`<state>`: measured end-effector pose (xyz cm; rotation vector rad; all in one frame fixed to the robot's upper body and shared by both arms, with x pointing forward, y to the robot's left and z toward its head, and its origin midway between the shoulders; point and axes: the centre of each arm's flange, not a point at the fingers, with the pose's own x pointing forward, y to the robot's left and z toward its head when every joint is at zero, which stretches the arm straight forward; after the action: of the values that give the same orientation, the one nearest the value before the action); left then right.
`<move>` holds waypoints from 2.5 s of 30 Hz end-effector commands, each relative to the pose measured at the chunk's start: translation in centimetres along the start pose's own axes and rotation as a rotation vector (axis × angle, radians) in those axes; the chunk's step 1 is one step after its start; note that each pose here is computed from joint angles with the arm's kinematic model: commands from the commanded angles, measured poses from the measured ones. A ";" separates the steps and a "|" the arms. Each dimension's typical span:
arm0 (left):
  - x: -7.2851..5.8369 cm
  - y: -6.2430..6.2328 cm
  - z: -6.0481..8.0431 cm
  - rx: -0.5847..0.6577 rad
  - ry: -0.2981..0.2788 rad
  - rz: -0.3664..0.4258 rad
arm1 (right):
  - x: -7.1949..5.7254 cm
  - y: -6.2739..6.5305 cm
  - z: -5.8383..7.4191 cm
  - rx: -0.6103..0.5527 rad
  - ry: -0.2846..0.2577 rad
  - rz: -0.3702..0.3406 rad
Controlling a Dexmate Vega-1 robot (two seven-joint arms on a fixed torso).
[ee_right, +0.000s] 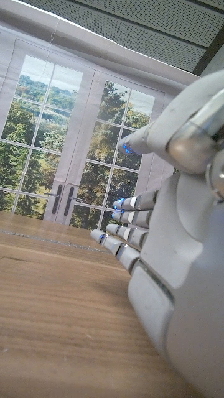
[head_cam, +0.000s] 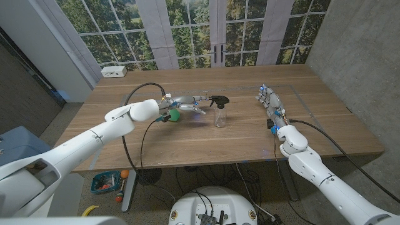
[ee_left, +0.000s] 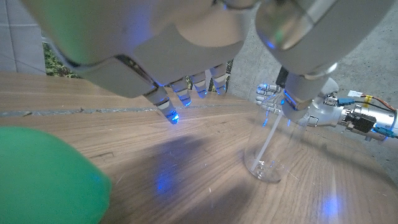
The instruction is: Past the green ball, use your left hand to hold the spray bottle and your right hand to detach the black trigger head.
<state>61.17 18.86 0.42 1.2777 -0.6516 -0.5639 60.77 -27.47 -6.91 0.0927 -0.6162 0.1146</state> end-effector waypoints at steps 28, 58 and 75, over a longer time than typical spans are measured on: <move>6.0 -4.2 1.0 -0.388 -0.168 -0.126 | -2.3 -2.0 1.0 -0.025 0.004 -0.022; 8.9 -6.1 0.8 -0.548 -0.107 -0.110 | -1.4 -2.7 0.7 -0.026 0.016 -0.022; 8.6 -2.9 2.2 -0.424 -0.110 0.058 | -1.2 -2.5 1.4 -0.047 -0.005 -0.017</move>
<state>66.24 10.73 -3.16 0.7853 -0.5195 -0.7894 59.57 -30.37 -7.14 0.0720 -0.6051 0.0830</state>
